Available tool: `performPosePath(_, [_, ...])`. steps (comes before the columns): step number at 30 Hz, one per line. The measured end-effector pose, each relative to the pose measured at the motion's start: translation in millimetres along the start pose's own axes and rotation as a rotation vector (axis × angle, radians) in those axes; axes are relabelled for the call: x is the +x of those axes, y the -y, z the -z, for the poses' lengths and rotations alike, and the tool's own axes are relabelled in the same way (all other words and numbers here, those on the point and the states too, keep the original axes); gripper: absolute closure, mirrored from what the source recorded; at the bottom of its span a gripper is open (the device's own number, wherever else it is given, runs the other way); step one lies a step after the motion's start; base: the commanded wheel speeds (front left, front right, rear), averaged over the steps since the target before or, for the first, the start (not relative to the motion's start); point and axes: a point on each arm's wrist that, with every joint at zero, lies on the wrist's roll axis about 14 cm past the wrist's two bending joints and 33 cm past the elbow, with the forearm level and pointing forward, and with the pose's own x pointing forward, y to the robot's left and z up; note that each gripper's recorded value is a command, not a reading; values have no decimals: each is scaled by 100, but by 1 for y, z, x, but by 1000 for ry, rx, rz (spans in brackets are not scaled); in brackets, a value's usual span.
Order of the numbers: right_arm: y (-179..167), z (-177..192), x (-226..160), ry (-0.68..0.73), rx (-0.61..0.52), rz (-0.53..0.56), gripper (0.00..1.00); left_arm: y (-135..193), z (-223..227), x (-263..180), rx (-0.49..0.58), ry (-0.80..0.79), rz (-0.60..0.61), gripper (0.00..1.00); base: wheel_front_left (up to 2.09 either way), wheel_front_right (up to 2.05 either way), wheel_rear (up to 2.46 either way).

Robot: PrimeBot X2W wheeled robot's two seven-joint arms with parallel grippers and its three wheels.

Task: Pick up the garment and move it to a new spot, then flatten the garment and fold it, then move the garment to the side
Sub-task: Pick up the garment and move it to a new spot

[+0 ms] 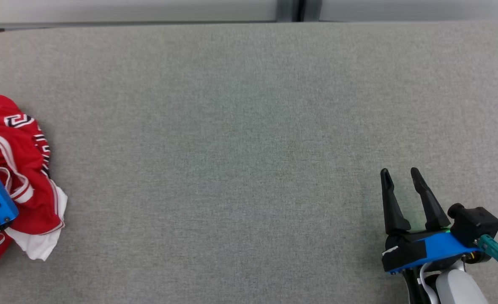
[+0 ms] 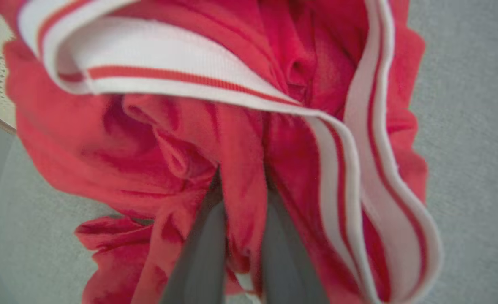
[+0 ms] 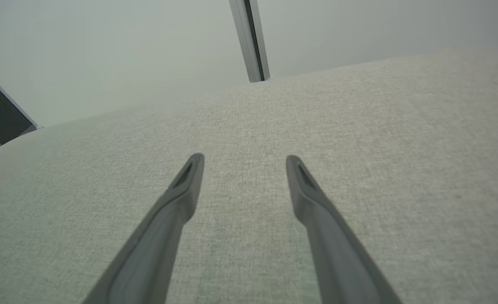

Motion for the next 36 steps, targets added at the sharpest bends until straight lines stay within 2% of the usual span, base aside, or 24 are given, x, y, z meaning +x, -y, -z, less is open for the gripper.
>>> performPosePath(2, [-4,-6,-2,18,7,-10,0,1,-10,-12,14,44,20,100,0,0,0])
performPosePath(6, [-11,-20,-11,54,23,-22,0,2,-69,-66,97,293,51,100,0,0,0])
performPosePath(11, [-14,-31,-24,87,42,-24,0,26,-124,-133,162,538,132,100,0,0,0])
performPosePath(16, [-12,-40,-35,113,56,-13,0,74,-165,-210,243,777,267,100,0,0,0])
performPosePath(21, [-2,-46,-48,137,63,18,0,145,-178,-276,371,945,457,100,0,0,0])
performPosePath(25, [13,-53,-58,161,65,64,0,211,-161,-300,481,958,644,100,0,0,0])
performPosePath(28, [25,-55,-66,169,63,101,0,253,-143,-301,555,924,752,100,0,0,0])
performPosePath(31, [38,-53,-74,168,63,144,0,288,-122,-288,628,858,831,100,0,0,0])
performPosePath(36, [65,-55,-92,180,72,235,0,341,-63,-242,720,663,939,100,0,0,0])
